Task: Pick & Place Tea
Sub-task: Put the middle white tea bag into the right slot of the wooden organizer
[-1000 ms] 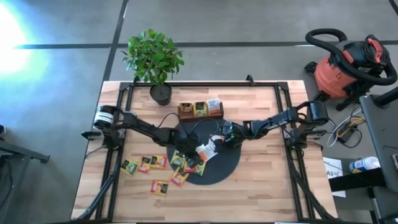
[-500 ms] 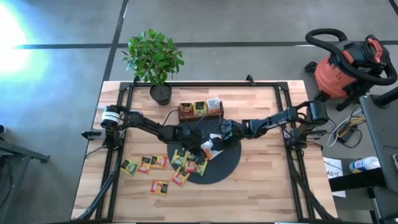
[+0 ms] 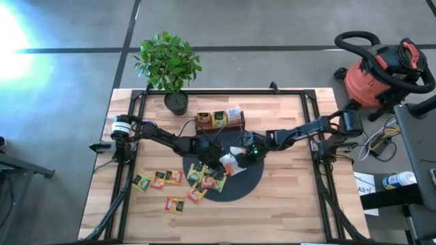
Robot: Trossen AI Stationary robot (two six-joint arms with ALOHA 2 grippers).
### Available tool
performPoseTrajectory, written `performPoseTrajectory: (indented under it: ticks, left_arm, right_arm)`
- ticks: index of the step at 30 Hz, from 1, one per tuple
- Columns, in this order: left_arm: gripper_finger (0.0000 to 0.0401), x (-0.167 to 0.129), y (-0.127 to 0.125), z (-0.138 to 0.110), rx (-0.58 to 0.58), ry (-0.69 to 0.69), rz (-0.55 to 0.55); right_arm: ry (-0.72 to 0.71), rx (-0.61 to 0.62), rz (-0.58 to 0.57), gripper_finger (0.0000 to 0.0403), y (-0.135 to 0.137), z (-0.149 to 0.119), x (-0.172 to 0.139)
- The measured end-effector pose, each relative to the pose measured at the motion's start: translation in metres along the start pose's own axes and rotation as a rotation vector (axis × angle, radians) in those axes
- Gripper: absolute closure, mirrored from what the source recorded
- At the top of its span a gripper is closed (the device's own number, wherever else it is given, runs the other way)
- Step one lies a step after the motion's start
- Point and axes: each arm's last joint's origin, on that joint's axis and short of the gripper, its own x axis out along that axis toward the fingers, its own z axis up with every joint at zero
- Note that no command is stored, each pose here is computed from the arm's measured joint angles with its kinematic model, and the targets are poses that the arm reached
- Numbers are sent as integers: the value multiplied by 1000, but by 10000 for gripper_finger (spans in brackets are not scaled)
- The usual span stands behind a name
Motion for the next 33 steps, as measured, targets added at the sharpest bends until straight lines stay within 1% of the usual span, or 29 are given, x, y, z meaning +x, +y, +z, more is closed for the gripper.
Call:
performPoseTrajectory:
  ticks: [2, 4, 7, 8, 9, 11, 15, 17, 20, 23, 26, 29, 33]
  left_arm:
    - [325, 0, 0, -1, -4, 22, -4]
    - [325, -1, 0, -2, -8, 27, -4]
    - [325, -4, -2, -1, -28, 19, -10]
    - [325, -5, -4, 0, -30, 10, -17]
    - [325, -8, -6, 2, -26, -8, -24]
    - [325, -17, -14, 10, -11, -71, -24]
    - [325, -50, -34, 28, 29, -253, -18]
    - [325, -70, -44, 35, 36, -341, -9]
    - [325, -103, -60, 41, 54, -469, -6]
    - [325, -136, -73, 41, 48, -582, 18]
    - [325, -160, -79, 36, 29, -663, 48]
    - [325, -180, -84, 29, 1, -725, 24]
    - [325, -195, -88, 21, -12, -757, -6]
  right_arm:
    - [-32, -39, -37, 391, 3, 0, -12]
    - [-118, -110, -79, 393, 11, 3, -29]
    - [-288, -294, -161, 394, 31, 10, -66]
    - [-320, -373, -208, 394, 36, 14, -77]
    - [-329, -456, -261, 394, 38, 19, -86]
    - [-324, -556, -343, 394, 40, 33, -101]
    - [-301, -679, -460, 394, 37, 75, -121]
    - [-270, -733, -496, 395, 35, 97, -126]
    - [-223, -848, -499, 395, 38, 127, -131]
    - [-116, -971, -523, 395, 42, 148, -126]
    - [47, -1062, -553, 395, 43, 160, -115]
    - [176, -1120, -560, 395, 45, 170, -105]
    - [266, -1153, -591, 395, 43, 184, -90]
